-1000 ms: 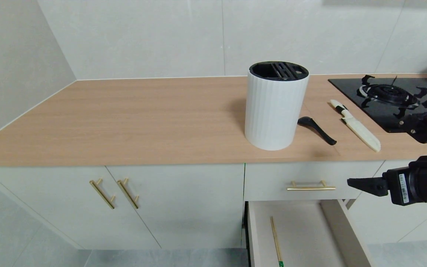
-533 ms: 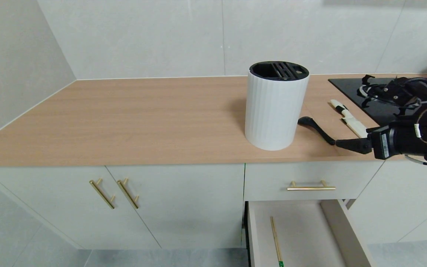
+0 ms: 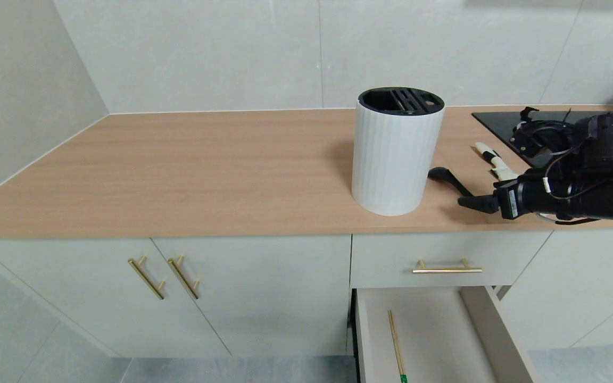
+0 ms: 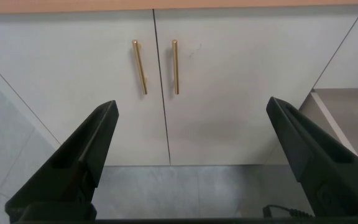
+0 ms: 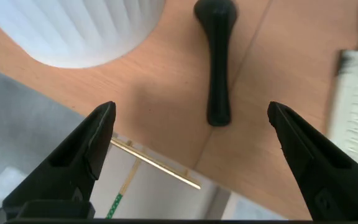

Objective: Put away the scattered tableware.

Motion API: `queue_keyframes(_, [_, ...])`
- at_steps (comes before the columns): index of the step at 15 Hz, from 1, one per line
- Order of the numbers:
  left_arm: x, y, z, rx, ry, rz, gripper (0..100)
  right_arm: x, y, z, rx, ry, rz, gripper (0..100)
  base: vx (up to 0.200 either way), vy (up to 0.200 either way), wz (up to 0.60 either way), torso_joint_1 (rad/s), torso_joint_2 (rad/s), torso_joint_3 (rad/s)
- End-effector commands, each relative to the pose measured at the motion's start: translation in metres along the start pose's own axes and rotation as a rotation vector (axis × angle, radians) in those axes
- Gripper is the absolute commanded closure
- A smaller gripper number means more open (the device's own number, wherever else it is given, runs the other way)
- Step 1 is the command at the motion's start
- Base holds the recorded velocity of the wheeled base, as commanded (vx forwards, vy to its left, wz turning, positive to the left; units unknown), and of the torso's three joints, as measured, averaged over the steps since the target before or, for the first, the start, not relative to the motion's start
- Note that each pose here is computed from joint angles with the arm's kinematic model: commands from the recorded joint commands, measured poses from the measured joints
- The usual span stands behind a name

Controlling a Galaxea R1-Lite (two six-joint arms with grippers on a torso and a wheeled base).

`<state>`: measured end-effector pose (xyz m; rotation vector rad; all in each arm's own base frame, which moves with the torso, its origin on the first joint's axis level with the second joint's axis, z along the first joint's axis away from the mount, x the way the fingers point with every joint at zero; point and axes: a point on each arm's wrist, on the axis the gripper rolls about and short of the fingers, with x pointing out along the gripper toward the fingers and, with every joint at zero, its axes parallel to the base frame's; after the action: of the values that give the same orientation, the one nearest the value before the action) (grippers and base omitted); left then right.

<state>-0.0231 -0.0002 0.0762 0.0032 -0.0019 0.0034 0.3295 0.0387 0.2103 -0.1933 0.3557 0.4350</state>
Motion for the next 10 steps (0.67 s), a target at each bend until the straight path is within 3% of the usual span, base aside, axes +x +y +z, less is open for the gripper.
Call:
queue_keyframes(1, [0.0, 0.0, 0.0, 0.0, 0.0, 0.001, 0, 0.02, -0.004, -0.013, 0.013, 0.035, 0.009, 0, 0.0, 0.0, 0.0, 0.0, 0.0, 0.0])
queue_keyframes(10, [0.0, 0.0, 0.0, 0.0, 0.0, 0.0, 0, 0.044, -0.022, -0.021, 0.048, -0.042, -0.021, 0, 0.0, 0.0, 0.0, 0.0, 0.0, 0.0])
